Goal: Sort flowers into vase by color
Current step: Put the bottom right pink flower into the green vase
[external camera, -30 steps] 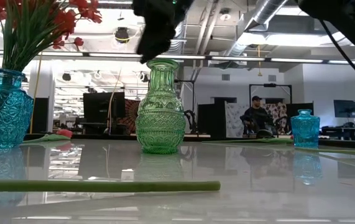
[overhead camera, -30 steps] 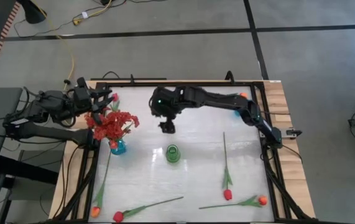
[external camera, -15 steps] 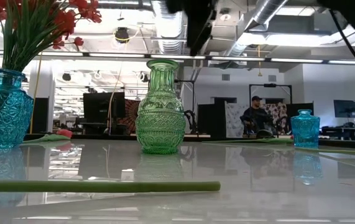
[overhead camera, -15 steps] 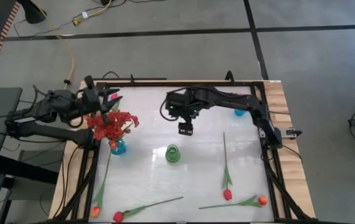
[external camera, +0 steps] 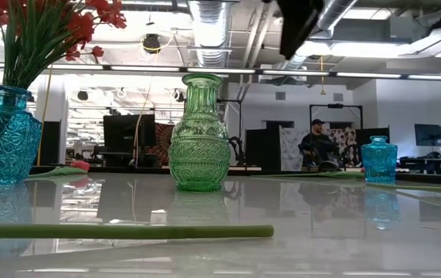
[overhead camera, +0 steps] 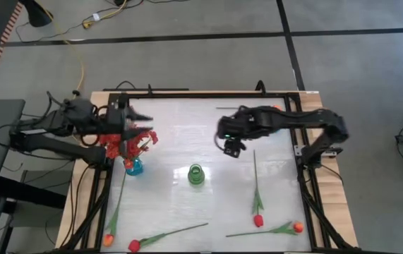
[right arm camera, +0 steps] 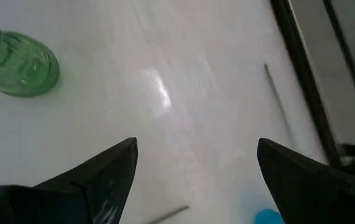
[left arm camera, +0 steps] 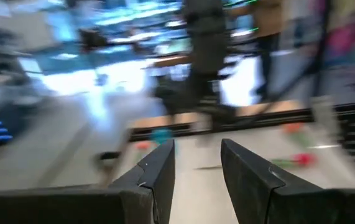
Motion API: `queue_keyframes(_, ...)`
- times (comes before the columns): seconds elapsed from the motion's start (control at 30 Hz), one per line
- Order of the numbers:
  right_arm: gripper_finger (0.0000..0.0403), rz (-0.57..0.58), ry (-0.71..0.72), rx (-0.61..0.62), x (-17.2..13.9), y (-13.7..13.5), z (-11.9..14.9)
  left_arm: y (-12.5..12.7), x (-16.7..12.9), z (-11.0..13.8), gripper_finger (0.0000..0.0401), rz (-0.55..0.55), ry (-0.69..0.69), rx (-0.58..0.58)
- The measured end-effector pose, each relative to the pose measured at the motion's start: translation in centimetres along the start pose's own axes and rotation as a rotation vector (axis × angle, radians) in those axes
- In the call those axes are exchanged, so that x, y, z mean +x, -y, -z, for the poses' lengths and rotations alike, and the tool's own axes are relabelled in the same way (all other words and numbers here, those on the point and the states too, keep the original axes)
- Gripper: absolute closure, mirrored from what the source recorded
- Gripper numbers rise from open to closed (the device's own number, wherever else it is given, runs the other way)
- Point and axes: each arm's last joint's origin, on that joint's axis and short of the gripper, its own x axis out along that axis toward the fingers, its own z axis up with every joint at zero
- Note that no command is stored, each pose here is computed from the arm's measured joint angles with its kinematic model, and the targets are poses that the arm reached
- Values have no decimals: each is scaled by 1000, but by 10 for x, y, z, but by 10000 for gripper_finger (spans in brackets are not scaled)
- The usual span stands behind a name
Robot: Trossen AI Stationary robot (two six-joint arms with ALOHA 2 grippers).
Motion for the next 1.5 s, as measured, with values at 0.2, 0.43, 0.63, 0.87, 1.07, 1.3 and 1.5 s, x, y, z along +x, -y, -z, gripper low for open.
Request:
queue_keyframes(0.2,46,-108,47,116,8,0,52,24,2,6,282,231,-49,-125)
queue_keyframes(0.43,46,-156,23,38,-2,-17,86,66,16,12,282,356,-123,-116)
queue_keyframes(0.63,46,-177,-44,-389,12,-42,101,99,22,22,282,403,-221,-71)
queue_keyframes(0.87,46,-232,-156,-938,44,-73,110,133,17,43,282,319,-350,-79)
queue_keyframes(1.07,46,-237,-311,-1174,70,-96,121,155,7,65,282,428,-398,-109)
queue_keyframes(1.3,51,-243,-394,-1292,84,-114,132,172,-2,88,282,536,-454,-215)
queue_keyframes(1.5,75,-265,-363,-1297,82,-118,133,182,-13,104,282,615,-415,-258)
